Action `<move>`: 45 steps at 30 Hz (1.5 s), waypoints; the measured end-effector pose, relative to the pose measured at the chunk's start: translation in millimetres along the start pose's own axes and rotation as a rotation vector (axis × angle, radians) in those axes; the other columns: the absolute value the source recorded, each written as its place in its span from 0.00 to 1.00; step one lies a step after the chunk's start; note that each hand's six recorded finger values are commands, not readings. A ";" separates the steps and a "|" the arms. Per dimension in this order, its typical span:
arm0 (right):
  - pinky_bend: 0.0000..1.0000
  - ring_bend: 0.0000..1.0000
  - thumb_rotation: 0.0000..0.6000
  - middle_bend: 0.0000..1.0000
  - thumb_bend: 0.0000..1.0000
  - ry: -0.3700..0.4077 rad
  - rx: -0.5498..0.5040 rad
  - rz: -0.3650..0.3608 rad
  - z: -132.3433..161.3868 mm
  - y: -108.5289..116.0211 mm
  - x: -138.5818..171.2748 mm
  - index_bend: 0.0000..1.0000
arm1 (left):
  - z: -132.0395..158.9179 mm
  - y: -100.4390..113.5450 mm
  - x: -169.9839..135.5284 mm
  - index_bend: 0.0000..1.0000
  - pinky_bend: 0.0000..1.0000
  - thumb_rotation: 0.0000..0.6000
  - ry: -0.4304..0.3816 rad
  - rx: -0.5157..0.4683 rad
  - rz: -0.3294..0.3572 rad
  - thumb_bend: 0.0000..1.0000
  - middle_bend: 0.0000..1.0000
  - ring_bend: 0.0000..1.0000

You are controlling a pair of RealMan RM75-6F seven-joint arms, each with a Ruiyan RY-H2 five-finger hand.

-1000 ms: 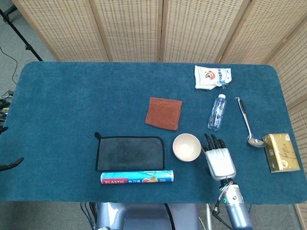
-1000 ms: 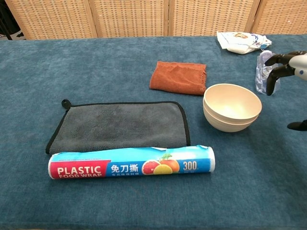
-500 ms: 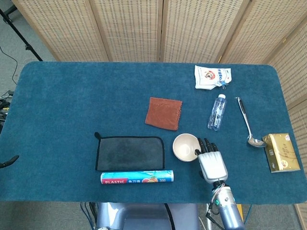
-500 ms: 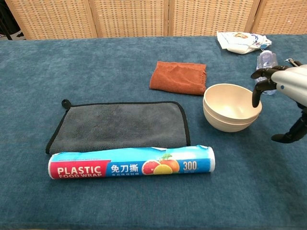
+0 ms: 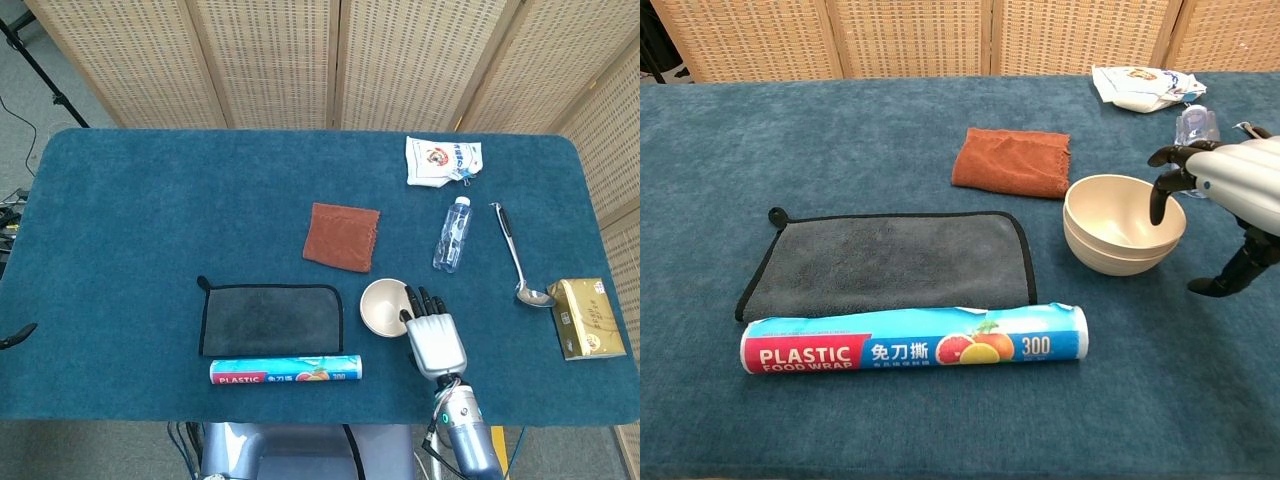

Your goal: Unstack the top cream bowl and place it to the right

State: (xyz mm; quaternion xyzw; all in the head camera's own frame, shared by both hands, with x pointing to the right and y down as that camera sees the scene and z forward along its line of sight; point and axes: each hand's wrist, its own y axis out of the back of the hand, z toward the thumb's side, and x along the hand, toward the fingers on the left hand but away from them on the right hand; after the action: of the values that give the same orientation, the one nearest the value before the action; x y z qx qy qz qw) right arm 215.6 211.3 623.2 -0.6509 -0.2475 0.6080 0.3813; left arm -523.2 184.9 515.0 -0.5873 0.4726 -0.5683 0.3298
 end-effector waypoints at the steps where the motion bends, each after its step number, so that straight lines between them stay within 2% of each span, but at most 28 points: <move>1: 0.17 0.08 1.00 0.08 0.23 0.000 -0.001 -0.003 0.4 -0.1 -0.9 0.35 | -0.1 0.3 0.0 0.17 0.00 0.72 0.001 -0.001 0.001 0.00 0.00 0.00; 21: 0.17 0.08 1.00 0.08 0.26 0.001 -0.035 -0.067 2.8 1.6 -7.3 0.35 | 0.9 0.5 -0.8 0.17 0.00 0.72 0.001 -0.009 0.004 0.00 0.00 0.00; 39: 0.17 0.09 1.00 0.08 0.26 -0.018 -0.077 -0.067 4.5 -8.0 -13.8 0.38 | -0.2 3.7 -0.8 0.17 0.00 0.72 0.007 -0.022 0.007 0.00 0.00 0.00; 42: 0.17 0.09 1.00 0.08 0.30 -0.020 -0.080 -0.067 5.1 -9.9 -15.1 0.39 | -0.5 3.9 -0.7 0.17 0.00 0.72 0.009 -0.024 0.007 0.00 0.00 0.00; 45: 0.17 0.09 1.00 0.08 0.38 -0.022 -0.084 -0.066 5.5 -10.8 -16.0 0.39 | -0.6 3.4 -0.6 0.17 0.00 0.72 0.009 -0.023 0.004 0.00 0.00 0.00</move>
State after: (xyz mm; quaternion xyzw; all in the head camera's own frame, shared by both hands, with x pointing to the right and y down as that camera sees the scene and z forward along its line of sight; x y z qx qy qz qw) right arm 209.5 206.1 641.7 -0.6511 -0.2982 0.5913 0.3709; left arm -524.3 184.4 511.7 -0.5875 0.4819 -0.5648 0.3219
